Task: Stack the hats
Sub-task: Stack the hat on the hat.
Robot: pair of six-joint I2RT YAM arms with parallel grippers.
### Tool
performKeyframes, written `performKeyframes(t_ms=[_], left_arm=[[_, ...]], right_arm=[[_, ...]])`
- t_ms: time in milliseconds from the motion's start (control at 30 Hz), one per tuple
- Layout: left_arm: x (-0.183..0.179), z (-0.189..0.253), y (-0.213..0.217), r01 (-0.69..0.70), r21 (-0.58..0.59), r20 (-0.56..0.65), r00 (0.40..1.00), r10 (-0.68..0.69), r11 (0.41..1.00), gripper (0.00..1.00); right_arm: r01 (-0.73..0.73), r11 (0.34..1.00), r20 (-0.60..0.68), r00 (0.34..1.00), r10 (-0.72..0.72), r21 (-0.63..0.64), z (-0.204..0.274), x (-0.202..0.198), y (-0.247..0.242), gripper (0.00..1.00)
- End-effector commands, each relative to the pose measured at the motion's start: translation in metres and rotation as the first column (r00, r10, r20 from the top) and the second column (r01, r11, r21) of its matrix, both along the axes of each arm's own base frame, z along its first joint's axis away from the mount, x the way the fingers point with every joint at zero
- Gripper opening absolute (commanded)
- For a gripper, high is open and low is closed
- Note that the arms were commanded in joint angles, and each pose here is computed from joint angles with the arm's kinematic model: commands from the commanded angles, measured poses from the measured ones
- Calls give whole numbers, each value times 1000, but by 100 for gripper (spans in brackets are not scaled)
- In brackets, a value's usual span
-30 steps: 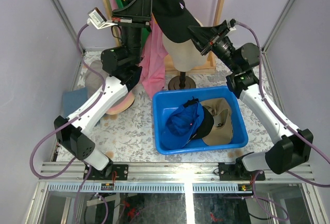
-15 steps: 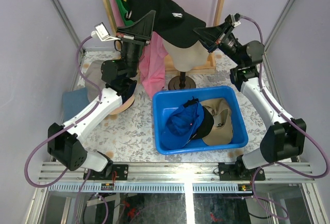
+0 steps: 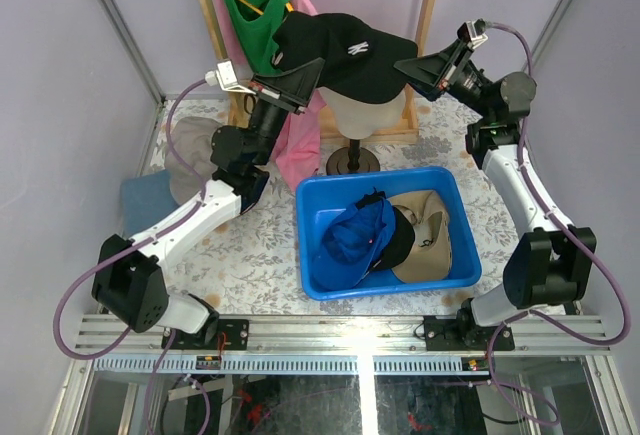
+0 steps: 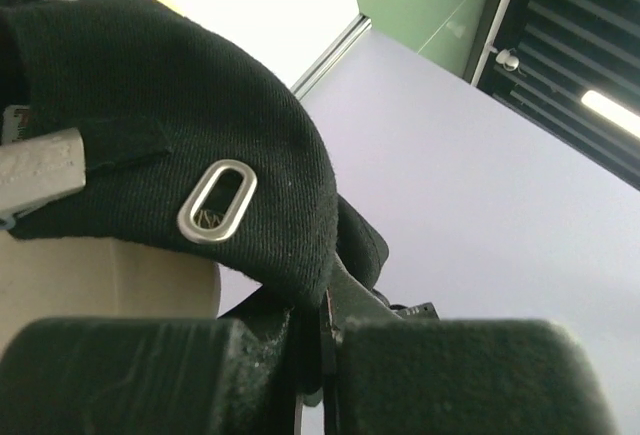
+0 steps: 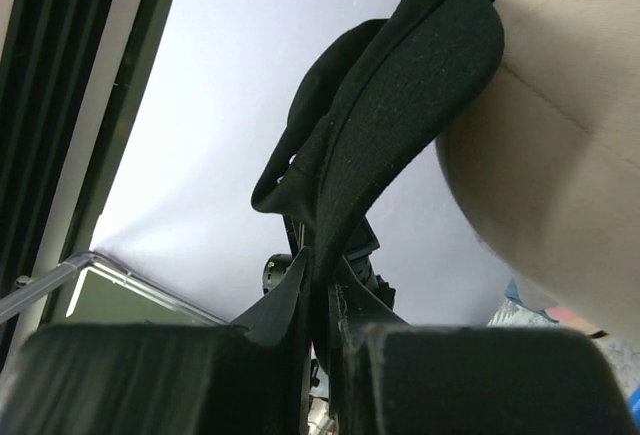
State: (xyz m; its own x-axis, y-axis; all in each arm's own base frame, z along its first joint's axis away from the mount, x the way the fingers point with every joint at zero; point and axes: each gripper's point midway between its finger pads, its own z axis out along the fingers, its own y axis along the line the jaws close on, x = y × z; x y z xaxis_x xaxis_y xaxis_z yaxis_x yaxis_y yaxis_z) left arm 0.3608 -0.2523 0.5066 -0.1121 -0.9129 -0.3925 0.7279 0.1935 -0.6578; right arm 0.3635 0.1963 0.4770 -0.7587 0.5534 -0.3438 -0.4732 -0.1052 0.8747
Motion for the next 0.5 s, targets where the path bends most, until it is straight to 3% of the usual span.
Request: performKeyframes(t_ms=[0,167,333,467], left_arm=[[-15,14,11,9,-31,59,998,-7,999,1],[-3,-13,1,25,16,-2,1000,-25,1000,6],[0,-34,-6,74,37,-40,997,-73,997,28],[0,-38,-1,69,22,-47,997,-67,997,32]], right_arm=[[172,984,118,977,-177,54,29,24,-40,0],[185,981,144,971,-191,53,24,31,-47,0],[192,980,156,968,-198,58,23,40,-53,0],[166,985,153,973,-172,54,23,42,-52,0]])
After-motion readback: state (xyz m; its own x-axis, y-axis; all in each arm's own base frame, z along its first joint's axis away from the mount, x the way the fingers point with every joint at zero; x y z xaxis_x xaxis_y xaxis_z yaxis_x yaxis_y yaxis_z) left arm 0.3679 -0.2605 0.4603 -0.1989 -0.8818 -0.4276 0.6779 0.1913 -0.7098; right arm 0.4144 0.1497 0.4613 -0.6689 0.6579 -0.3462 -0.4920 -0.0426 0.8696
